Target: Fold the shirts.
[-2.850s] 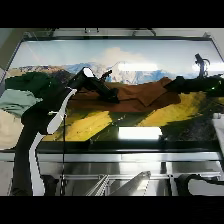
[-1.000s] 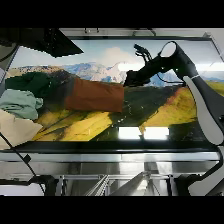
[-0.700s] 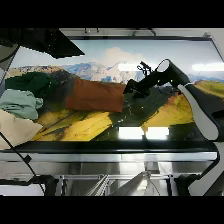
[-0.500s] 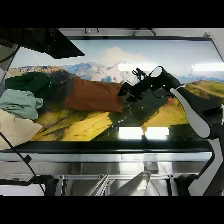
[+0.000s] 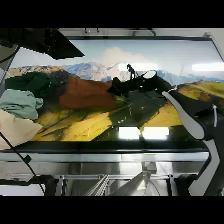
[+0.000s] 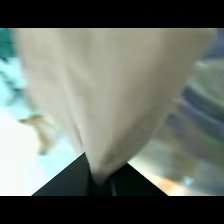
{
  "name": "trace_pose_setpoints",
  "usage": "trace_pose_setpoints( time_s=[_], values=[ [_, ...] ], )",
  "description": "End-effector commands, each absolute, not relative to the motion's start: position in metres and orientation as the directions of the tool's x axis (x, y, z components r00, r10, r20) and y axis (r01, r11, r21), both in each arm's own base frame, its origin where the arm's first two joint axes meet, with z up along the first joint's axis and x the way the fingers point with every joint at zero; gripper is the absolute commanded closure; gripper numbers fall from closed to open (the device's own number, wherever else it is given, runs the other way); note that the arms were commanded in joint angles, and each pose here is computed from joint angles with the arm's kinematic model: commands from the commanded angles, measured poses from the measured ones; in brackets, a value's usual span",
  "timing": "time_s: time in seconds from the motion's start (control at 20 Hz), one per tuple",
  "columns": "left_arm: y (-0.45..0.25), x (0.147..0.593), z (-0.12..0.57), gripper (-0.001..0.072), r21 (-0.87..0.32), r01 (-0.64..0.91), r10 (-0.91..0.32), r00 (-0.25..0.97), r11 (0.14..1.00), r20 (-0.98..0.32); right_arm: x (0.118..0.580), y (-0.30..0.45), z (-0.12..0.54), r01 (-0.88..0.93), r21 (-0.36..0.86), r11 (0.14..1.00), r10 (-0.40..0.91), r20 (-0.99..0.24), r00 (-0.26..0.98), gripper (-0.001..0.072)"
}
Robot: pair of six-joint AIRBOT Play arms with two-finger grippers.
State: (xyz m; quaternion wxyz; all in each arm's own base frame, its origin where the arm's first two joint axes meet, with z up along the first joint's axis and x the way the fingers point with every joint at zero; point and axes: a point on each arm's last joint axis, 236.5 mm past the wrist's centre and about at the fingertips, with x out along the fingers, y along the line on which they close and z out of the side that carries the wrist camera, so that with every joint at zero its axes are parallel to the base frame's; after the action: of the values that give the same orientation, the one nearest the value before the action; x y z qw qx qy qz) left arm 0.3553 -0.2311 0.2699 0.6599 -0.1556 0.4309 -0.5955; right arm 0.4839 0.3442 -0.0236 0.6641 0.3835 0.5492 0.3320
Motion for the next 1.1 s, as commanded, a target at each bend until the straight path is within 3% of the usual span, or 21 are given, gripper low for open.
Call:
trace_pose_setpoints(
  time_s=[0.0, 0.25, 0.45, 0.55, 0.8, 0.95, 1.05],
  values=[
    [-0.23, 0.352, 0.269, 0.0706, -0.72, 0.652, -0.916, -0.095, 0.238, -0.389, 0.505, 0.305, 0.067, -0.155, 0.876, 0.458, 0.865, -0.398, 0.305, 0.0692],
    [-0.23, 0.35, 0.268, 0.0706, -0.721, 0.651, -0.914, -0.102, 0.236, -0.391, 0.505, 0.103, 0.191, -0.075, 0.765, 0.64, 0.636, -0.472, 0.611, 0.0691],
    [-0.23, 0.35, 0.268, 0.0706, -0.721, 0.651, -0.914, -0.103, 0.236, -0.392, 0.466, -0.061, 0.234, 0.13, 0.77, 0.625, 0.438, -0.484, 0.757, 0.0692],
    [-0.23, 0.35, 0.268, 0.0706, -0.721, 0.651, -0.914, -0.103, 0.236, -0.392, 0.438, -0.133, 0.23, 0.257, 0.778, 0.574, 0.348, -0.516, 0.783, 0.0692],
    [-0.231, 0.353, 0.269, 0.0706, -0.72, 0.651, -0.917, -0.093, 0.239, -0.388, 0.347, -0.243, 0.174, 0.545, 0.714, 0.44, 0.236, -0.677, 0.697, 0.0692],
    [-0.231, 0.354, 0.269, 0.0706, -0.719, 0.651, -0.918, -0.087, 0.241, -0.386, 0.273, -0.284, 0.133, 0.762, 0.499, 0.413, 0.117, -0.859, 0.499, 0.0692],
    [-0.231, 0.354, 0.269, 0.0706, -0.719, 0.652, -0.919, -0.085, 0.241, -0.386, 0.236, -0.295, 0.121, 0.835, 0.388, 0.39, 0.082, -0.918, 0.388, 0.0692]
  ],
)
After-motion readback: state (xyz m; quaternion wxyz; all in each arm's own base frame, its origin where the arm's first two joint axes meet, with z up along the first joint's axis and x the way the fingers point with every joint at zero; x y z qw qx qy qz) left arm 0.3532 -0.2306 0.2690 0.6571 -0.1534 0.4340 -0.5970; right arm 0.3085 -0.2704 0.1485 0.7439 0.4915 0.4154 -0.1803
